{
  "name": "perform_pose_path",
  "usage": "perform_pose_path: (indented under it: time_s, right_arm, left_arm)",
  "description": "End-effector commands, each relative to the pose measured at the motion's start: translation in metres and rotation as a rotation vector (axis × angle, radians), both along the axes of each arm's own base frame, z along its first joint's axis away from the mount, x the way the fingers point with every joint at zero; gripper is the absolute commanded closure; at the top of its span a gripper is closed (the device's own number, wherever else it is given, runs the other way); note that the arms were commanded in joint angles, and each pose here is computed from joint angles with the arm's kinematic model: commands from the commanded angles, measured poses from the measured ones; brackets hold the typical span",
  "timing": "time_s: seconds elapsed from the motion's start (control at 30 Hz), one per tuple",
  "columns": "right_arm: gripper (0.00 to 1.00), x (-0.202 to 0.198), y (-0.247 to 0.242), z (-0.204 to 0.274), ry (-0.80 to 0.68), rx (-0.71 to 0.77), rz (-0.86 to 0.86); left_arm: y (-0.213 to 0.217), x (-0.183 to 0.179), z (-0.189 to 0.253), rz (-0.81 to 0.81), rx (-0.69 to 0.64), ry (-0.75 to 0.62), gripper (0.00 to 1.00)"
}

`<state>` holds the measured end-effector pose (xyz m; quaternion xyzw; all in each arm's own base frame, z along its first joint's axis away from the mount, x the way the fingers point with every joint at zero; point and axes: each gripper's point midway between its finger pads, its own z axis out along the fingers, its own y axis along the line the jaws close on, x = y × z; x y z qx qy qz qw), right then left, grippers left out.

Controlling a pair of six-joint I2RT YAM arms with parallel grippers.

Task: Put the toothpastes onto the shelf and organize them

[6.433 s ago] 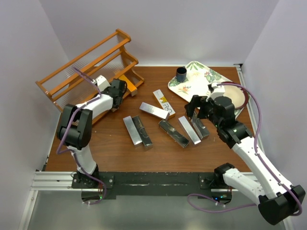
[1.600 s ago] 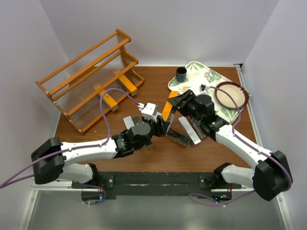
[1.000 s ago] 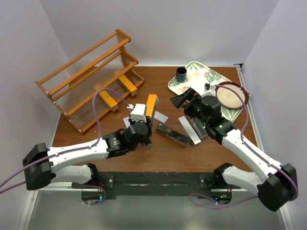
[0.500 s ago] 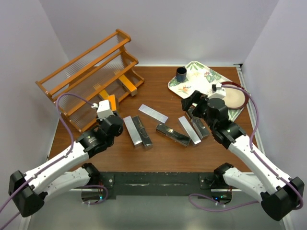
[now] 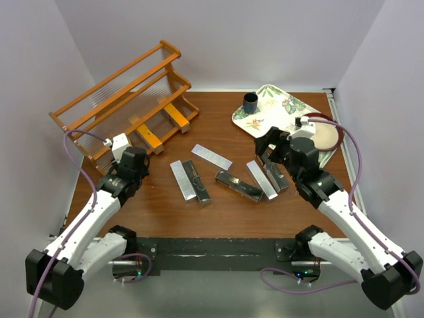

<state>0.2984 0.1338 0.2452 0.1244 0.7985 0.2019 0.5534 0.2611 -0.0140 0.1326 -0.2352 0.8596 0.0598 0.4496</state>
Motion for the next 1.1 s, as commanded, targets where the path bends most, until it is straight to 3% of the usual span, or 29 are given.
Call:
perform_pose_path:
  time_s: [0.0, 0.47, 0.7, 1.07]
  right_arm:
    - [0.01, 0.001, -0.013, 0.01, -0.053, -0.036, -0.039]
    - [0.01, -0.001, -0.029, 0.002, -0.095, -0.132, -0.06]
    - [0.01, -0.003, -0.033, -0.001, -0.116, -0.151, -0.06]
    - [0.01, -0.004, -0.032, -0.002, -0.125, -0.154, -0.048]
  left_arm:
    - [0.005, 0.025, 0.004, -0.002, -0.007, -0.04, 0.76]
    - [0.063, 0.053, 0.003, 0.215, 0.138, -0.069, 0.76]
    - [0.092, 0.059, -0.008, 0.289, 0.151, -0.066, 0.76]
    - [0.084, 0.057, -0.035, 0.268, 0.103, 0.002, 0.75]
